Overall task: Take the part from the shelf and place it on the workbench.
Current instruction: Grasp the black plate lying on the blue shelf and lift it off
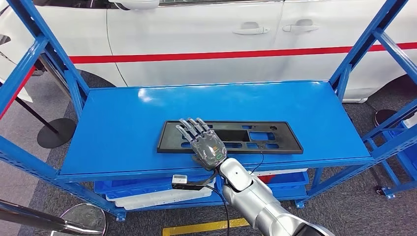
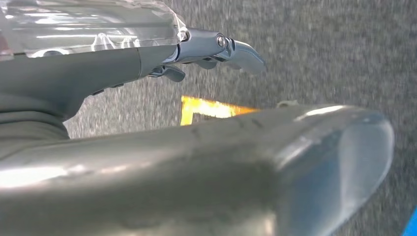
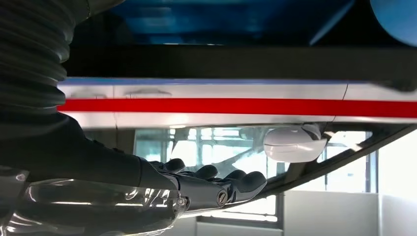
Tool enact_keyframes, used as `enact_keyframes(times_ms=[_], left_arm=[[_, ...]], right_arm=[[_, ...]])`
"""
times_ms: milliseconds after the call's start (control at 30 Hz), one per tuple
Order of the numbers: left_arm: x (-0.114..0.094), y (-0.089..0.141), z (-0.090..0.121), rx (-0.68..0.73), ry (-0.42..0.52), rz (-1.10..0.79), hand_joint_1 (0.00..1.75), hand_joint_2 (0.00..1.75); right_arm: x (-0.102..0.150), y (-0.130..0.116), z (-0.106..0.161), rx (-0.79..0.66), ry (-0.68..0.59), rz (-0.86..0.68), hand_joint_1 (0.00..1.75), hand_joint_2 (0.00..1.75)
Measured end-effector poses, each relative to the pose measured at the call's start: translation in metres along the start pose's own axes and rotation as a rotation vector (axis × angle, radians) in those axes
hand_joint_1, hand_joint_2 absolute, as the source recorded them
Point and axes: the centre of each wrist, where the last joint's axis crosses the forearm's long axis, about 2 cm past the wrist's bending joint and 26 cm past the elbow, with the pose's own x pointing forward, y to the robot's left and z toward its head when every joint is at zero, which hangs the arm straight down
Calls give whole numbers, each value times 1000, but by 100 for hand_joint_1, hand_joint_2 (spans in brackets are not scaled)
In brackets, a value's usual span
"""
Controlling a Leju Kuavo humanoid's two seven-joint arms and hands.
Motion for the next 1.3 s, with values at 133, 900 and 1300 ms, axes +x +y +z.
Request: enact_keyframes(times_ms=[133, 900, 1300], left_arm=[[1, -1, 0, -2, -5, 4, 0, 0], [-1, 1, 0, 12, -21, 23, 0, 0], [-1, 0, 0, -2, -88, 34, 0, 175]], right_arm=[[0, 3, -1, 28, -24, 90, 0, 175], [-45, 22, 7, 275, 221, 338, 175, 175], [-53, 19, 3, 279, 241, 324, 175, 175]])
